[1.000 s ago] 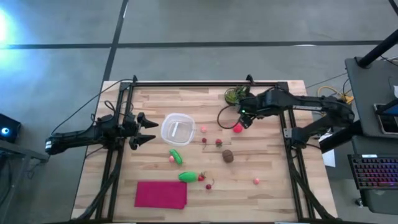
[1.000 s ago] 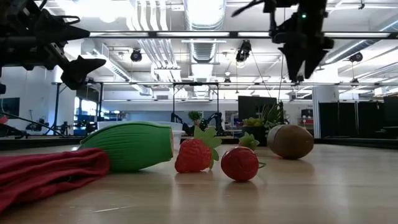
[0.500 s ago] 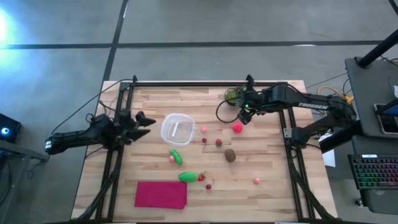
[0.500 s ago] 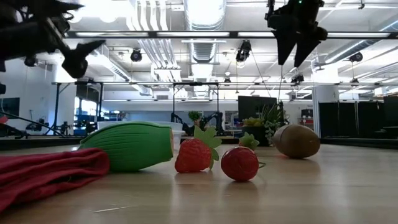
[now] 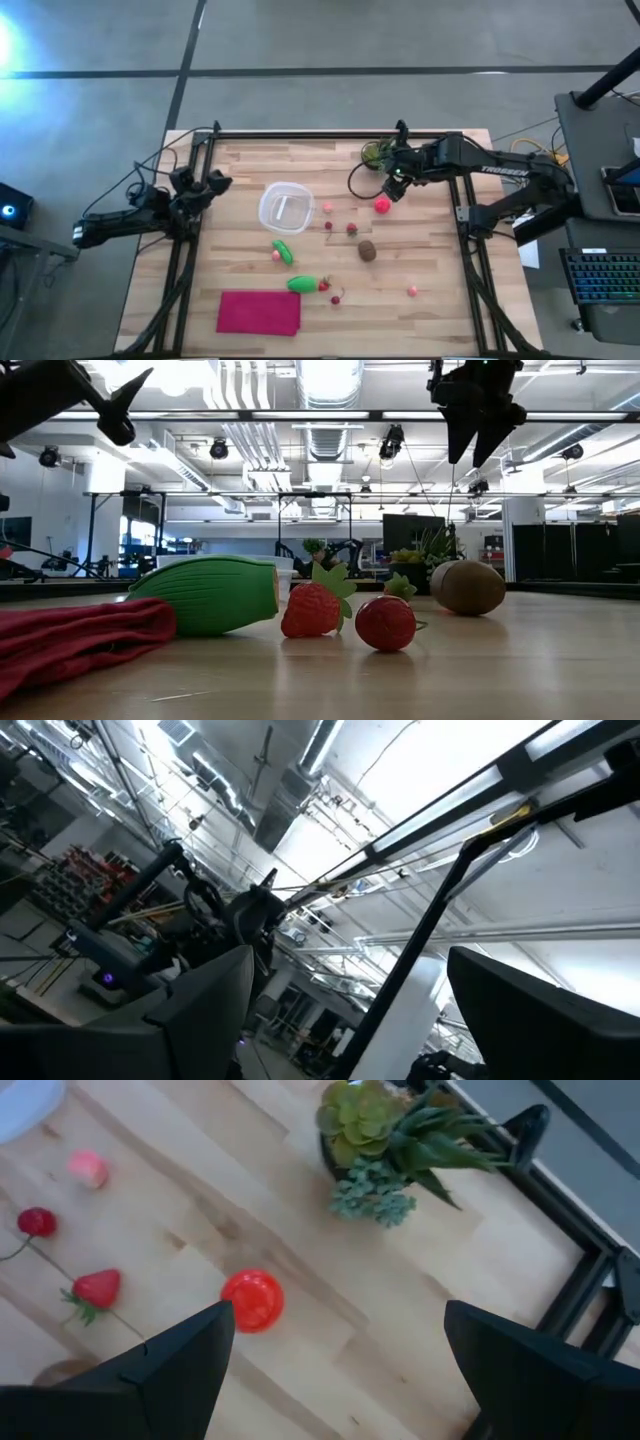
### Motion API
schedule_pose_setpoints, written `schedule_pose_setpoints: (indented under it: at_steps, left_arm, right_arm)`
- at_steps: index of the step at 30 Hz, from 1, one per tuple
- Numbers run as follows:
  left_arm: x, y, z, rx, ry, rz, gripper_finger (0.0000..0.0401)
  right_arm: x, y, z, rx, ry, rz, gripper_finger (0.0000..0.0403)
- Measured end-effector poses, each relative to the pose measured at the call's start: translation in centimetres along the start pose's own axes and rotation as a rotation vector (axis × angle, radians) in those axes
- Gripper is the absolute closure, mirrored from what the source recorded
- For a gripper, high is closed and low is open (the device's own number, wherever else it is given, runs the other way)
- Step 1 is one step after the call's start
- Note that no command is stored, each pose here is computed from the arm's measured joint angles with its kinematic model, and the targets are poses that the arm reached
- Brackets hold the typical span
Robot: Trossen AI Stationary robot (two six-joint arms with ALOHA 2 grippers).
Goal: Pick and placing Produce into tupperware
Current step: Put the red tomato into the transparent bin
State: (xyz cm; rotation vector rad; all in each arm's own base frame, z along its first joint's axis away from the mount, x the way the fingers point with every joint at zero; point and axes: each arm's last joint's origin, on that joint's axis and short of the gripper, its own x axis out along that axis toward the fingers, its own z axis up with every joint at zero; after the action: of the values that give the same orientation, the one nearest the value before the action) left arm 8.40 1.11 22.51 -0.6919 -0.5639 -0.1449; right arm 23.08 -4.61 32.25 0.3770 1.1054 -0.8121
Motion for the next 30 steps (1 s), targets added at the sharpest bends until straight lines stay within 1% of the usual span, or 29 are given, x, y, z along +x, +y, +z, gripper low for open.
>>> schedule_pose_setpoints:
  at_steps: [4, 9, 13, 15, 21, 24, 27, 30]
  left_arm:
    - [0.0, 0.0, 0.0, 0.000, 0.001, 0.000, 0.0082]
    - [0.0, 0.0, 0.0, -0.030, 0.000, -0.001, 0.0082]
    - [0.0, 0.0, 0.0, -0.074, 0.000, -0.001, 0.0082]
    - [0.0, 0.0, 0.0, -0.080, -0.001, 0.000, 0.0082]
    - [0.0, -0.1, 0.1, -0.081, -0.012, -0.004, 0.0082]
    - [0.0, -0.1, 0.2, -0.080, -0.021, -0.012, 0.0082]
    - [0.0, -0.1, 0.2, -0.080, -0.021, -0.012, 0.0082]
    - [0.0, -0.1, 0.2, -0.080, -0.020, -0.012, 0.0082]
  right_arm:
    - [0.7, 0.6, 0.1, 0.035, 0.038, 0.009, 0.0057]
    - [2.7, 1.1, 0.7, 0.150, 0.195, 0.087, 0.0066]
    - [3.9, 1.5, 1.1, 0.221, 0.235, 0.052, 0.0067]
    - [4.0, 1.7, 1.3, 0.222, 0.236, 0.050, 0.0067]
    - [4.5, 2.9, 1.1, 0.145, 0.234, 0.041, 0.0075]
    - [5.3, 3.3, 1.2, 0.134, 0.246, 0.011, 0.0076]
    - [6.5, 3.8, 1.2, 0.126, 0.279, -0.021, 0.0076]
    - [8.2, 4.5, 1.1, 0.085, 0.354, -0.013, 0.0076]
